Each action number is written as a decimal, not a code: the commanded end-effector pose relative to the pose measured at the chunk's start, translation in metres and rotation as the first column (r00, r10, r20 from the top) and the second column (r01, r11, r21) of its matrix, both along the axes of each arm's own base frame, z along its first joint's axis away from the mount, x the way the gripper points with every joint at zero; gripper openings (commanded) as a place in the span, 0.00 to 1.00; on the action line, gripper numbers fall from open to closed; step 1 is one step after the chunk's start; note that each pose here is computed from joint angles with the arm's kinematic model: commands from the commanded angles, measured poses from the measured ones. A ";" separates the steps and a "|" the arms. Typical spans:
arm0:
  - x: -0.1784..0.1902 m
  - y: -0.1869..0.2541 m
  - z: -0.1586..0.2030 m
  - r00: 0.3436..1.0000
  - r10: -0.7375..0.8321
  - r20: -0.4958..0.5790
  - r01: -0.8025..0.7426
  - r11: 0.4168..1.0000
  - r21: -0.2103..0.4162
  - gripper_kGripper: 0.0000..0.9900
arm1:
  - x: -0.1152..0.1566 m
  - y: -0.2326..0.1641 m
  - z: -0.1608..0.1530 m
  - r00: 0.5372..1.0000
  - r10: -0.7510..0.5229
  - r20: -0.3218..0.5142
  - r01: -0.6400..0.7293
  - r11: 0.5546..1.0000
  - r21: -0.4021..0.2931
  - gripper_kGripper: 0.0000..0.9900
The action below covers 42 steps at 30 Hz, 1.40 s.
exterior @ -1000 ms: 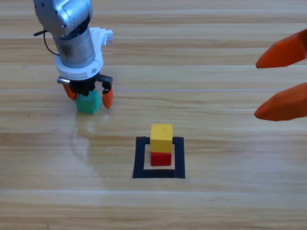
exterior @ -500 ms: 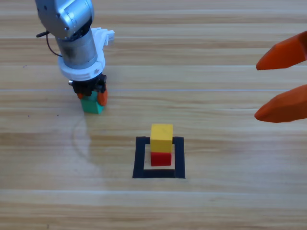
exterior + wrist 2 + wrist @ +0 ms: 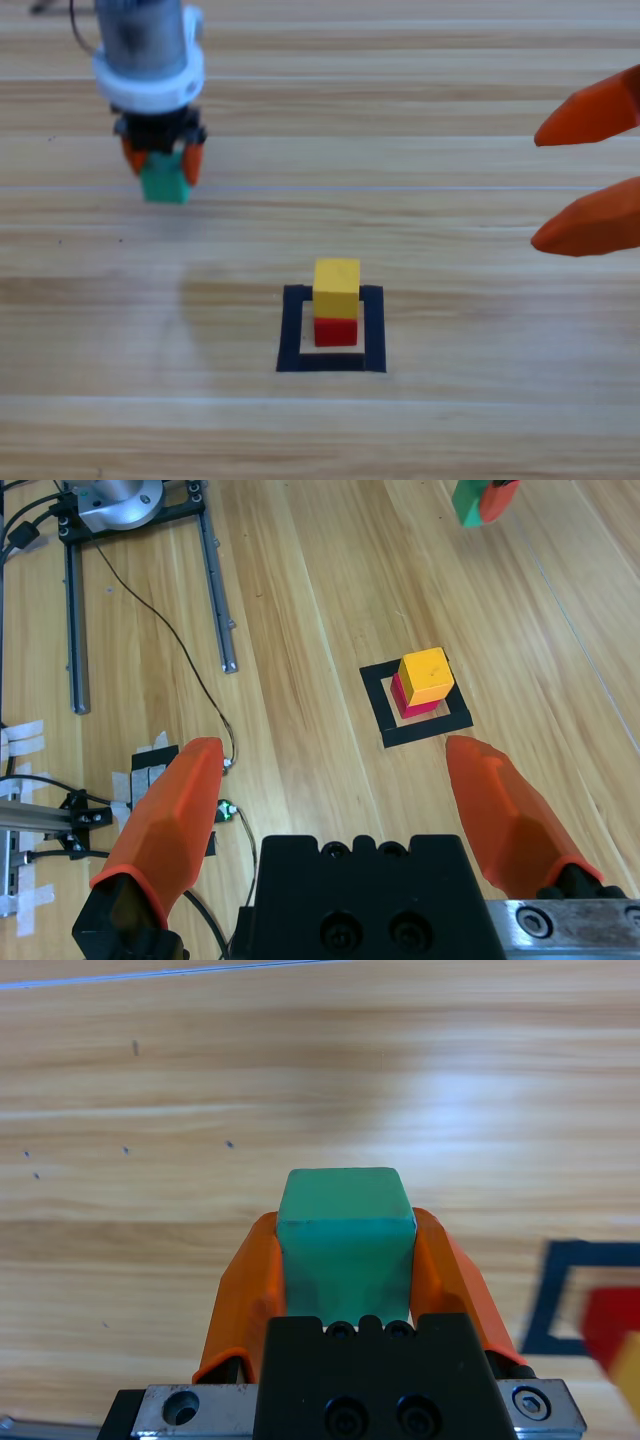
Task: Stack the blocks in the rectangular block: red at the bottom, yellow in the middle, green on top
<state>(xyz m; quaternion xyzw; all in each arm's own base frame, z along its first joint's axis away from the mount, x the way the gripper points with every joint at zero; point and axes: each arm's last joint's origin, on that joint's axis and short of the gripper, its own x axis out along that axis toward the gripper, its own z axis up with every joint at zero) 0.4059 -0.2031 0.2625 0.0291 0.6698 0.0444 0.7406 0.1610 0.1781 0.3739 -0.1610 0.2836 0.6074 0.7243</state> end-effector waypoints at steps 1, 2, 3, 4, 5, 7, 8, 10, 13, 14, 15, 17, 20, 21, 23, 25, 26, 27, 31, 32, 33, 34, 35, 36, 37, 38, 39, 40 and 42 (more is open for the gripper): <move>-0.047 -0.071 0.011 0.999 -0.050 -0.016 0.050 0.999 -0.004 0.00 | -0.004 0.001 -0.011 0.999 0.025 -0.037 -0.026 0.999 -0.033 0.99; -0.055 -0.078 0.014 0.999 -0.050 -0.015 0.050 0.999 -0.013 0.00 | -0.004 0.001 -0.011 0.999 0.025 -0.037 -0.026 0.999 -0.033 0.99; -0.061 -0.084 0.016 0.999 -0.052 -0.013 0.052 0.998 -0.021 0.00 | -0.004 0.001 -0.011 0.999 0.025 -0.035 -0.026 0.999 -0.032 0.99; -0.067 -0.089 0.019 0.998 -0.058 -0.011 0.058 0.998 -0.030 0.00 | -0.005 0.001 -0.011 0.999 0.025 -0.035 -0.026 0.999 -0.032 0.99; -0.071 -0.092 0.023 0.998 -0.060 -0.006 0.060 0.997 -0.038 0.00 | -0.005 0.001 -0.011 0.999 0.025 -0.035 -0.026 0.999 -0.032 0.99; -0.081 -0.099 0.028 0.997 -0.073 -0.002 0.072 0.996 -0.052 0.00 | -0.005 0.000 -0.010 0.999 0.025 -0.033 -0.026 0.999 -0.030 0.99; -0.085 -0.102 0.031 0.997 -0.077 0.001 0.077 0.995 -0.061 0.00 | -0.005 0.000 -0.010 0.999 0.023 -0.032 -0.024 0.999 -0.030 0.99; -0.092 -0.106 0.035 0.996 -0.084 0.005 0.084 0.994 -0.071 0.00 | -0.005 0.000 -0.010 0.999 0.023 -0.032 -0.024 0.999 -0.030 0.99; -0.098 -0.110 0.039 0.996 -0.090 0.010 0.091 0.992 -0.082 0.00 | -0.006 0.000 -0.010 0.999 0.023 -0.031 -0.024 0.999 -0.029 0.99; -0.099 -0.111 0.041 0.996 -0.084 0.015 0.085 0.993 -0.087 0.00 | -0.006 0.000 -0.010 0.999 0.023 -0.031 -0.024 0.999 -0.029 0.99; -0.101 -0.111 0.042 0.996 -0.084 0.016 0.085 0.992 -0.091 0.00 | -0.006 0.000 -0.010 0.999 0.023 -0.031 -0.024 0.999 -0.029 0.99; -0.102 -0.112 0.045 0.997 -0.080 0.021 0.081 0.992 -0.098 0.00 | -0.006 0.000 -0.010 0.999 0.023 -0.031 -0.024 0.999 -0.029 0.99; -0.103 -0.114 0.045 0.997 -0.080 0.018 0.082 0.991 -0.106 0.00 | -0.006 -0.001 -0.010 0.999 0.022 -0.030 -0.023 0.999 -0.030 0.99; -0.102 -0.114 0.044 0.997 -0.077 0.018 0.079 0.991 -0.106 0.00 | -0.006 -0.001 -0.010 0.999 0.022 -0.030 -0.023 0.999 -0.030 0.99; -0.102 -0.118 0.040 0.997 -0.073 0.011 0.074 0.992 -0.104 0.00 | -0.006 -0.001 -0.010 0.999 0.022 -0.030 -0.023 0.999 -0.030 0.99; -0.101 -0.119 0.034 0.999 -0.053 -0.004 0.053 0.994 -0.097 0.00 | -0.006 0.000 -0.010 0.999 0.023 -0.031 -0.024 0.999 -0.029 0.99; -0.100 -0.120 0.032 0.999 -0.043 -0.009 0.042 0.994 -0.097 0.00 | -0.006 -0.001 -0.010 0.999 0.022 -0.030 -0.023 0.999 -0.030 0.99; -0.100 -0.120 0.031 0.999 -0.031 -0.012 0.030 0.994 -0.101 0.00 | -0.006 -0.001 -0.010 0.999 0.022 -0.030 -0.023 0.999 -0.030 0.99; -0.102 -0.122 0.033 1.000 0.005 -0.010 -0.006 0.994 -0.114 0.00 | -0.006 -0.001 -0.010 0.999 0.022 -0.030 -0.023 0.999 -0.030 0.99; -0.102 -0.123 0.033 1.000 0.017 -0.013 -0.019 0.993 -0.115 0.00 | -0.006 -0.001 -0.010 0.999 0.022 -0.030 -0.023 0.999 -0.030 0.99; -0.103 -0.125 0.032 1.000 0.016 -0.015 -0.017 0.993 -0.117 0.00 | -0.006 -0.001 -0.010 0.999 0.022 -0.030 -0.023 0.999 -0.030 0.99; -0.104 -0.127 0.032 1.000 0.018 -0.014 -0.020 0.992 -0.121 0.00 | -0.006 -0.001 -0.010 0.999 0.022 -0.030 -0.023 0.999 -0.030 0.99; -0.106 -0.128 0.033 1.000 0.023 -0.012 -0.024 0.992 -0.124 0.00 | -0.006 -0.001 -0.010 0.999 0.022 -0.030 -0.023 0.999 -0.030 0.99; -0.106 -0.130 0.033 1.000 0.021 -0.011 -0.023 0.992 -0.125 0.00 | -0.006 -0.001 -0.010 0.999 0.022 -0.030 -0.023 0.999 -0.030 0.99; -0.107 -0.133 0.034 1.000 0.020 -0.006 -0.021 0.991 -0.129 0.00 | -0.006 -0.001 -0.010 0.999 0.022 -0.030 -0.023 0.999 -0.030 0.99; -0.108 -0.136 0.032 1.000 0.009 -0.005 -0.010 0.992 -0.128 0.00 | -0.006 -0.001 -0.010 0.999 0.022 -0.030 -0.023 0.999 -0.030 0.99; -0.109 -0.139 0.032 1.000 0.003 -0.003 -0.004 0.991 -0.130 0.00 | -0.006 -0.001 -0.010 0.999 0.022 -0.030 -0.023 0.999 -0.030 0.99; -0.111 -0.142 0.031 1.000 -0.004 0.000 0.004 0.992 -0.127 0.00 | -0.006 -0.001 -0.010 0.999 0.022 -0.030 -0.023 0.999 -0.030 0.99; -0.113 -0.148 0.028 1.000 -0.019 0.001 0.019 0.992 -0.123 0.00 | -0.006 -0.001 -0.010 0.999 0.022 -0.030 -0.023 0.999 -0.030 0.99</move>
